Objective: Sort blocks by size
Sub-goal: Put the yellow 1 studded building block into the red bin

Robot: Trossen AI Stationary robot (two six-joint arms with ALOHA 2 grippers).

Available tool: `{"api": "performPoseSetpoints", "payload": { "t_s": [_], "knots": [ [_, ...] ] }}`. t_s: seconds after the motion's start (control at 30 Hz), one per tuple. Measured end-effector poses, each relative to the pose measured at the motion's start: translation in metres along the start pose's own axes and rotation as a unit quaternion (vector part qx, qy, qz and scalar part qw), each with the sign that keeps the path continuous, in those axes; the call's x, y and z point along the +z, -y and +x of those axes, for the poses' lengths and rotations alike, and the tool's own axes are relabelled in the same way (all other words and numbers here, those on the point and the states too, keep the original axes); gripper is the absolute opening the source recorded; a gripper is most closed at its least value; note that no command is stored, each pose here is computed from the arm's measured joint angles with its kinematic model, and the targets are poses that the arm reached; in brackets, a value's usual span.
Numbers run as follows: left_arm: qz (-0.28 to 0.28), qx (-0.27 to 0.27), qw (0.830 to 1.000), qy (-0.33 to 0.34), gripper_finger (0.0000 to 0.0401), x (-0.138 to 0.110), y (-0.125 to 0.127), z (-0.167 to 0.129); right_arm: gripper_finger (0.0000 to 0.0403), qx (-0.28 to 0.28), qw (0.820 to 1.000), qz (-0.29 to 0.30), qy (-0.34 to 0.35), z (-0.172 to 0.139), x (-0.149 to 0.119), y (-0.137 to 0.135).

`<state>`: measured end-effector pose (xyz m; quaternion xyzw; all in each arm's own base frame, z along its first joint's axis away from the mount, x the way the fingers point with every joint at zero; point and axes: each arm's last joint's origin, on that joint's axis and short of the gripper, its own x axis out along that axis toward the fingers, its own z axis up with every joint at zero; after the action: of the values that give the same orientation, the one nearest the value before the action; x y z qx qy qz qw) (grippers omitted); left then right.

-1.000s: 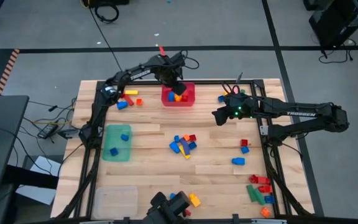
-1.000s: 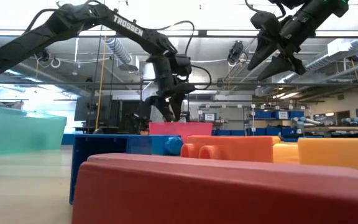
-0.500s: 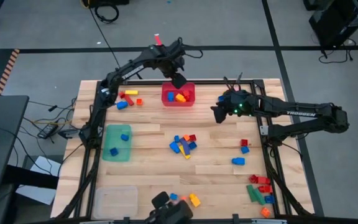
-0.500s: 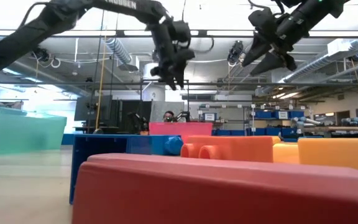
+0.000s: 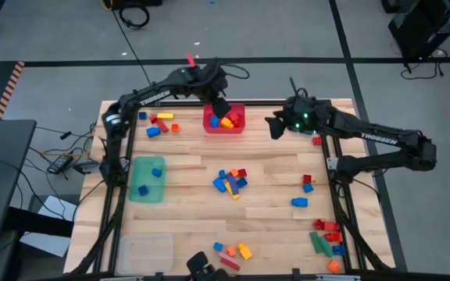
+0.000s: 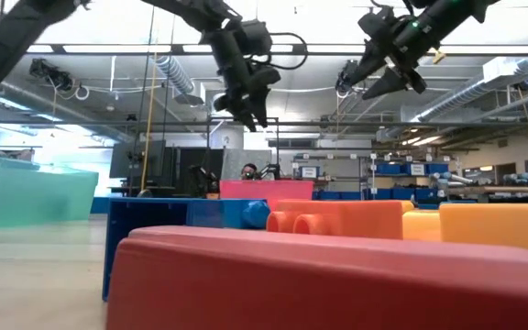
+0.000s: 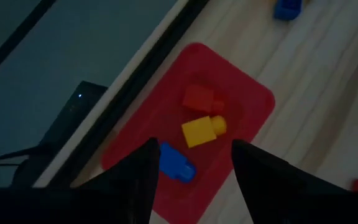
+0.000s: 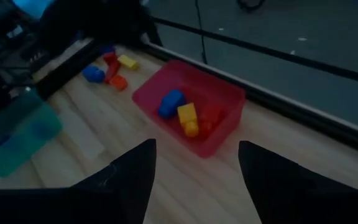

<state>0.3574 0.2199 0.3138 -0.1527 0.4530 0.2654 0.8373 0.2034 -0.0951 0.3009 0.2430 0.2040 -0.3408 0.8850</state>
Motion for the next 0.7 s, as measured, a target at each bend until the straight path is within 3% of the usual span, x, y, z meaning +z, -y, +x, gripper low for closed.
{"api": "performPoseSetpoints", "payload": {
  "t_s": [0.17, 0.33, 0.53, 0.7],
  "knots": [
    [-0.031, -0.009, 0.999, 0.029, 0.0209, -0.034, 0.002, -0.002, 0.0258, -0.057, 0.997, 0.005, -0.044, 0.012, 0.025, 0.009],
    [-0.030, -0.026, 0.994, 0.104, 0.0209, -0.066, 0.012, -0.017, 0.0259, -0.138, 0.984, 0.010, -0.109, 0.033, 0.050, 0.034],
    [-0.024, -0.057, 0.974, 0.216, 0.0209, -0.103, 0.022, -0.038, 0.0259, -0.222, 0.951, 0.061, -0.206, 0.062, 0.062, 0.082],
    [-0.023, -0.084, 0.960, 0.266, 0.0209, -0.133, 0.028, -0.050, 0.0259, -0.242, 0.921, 0.112, -0.284, 0.088, 0.049, 0.118]
  ]
}}
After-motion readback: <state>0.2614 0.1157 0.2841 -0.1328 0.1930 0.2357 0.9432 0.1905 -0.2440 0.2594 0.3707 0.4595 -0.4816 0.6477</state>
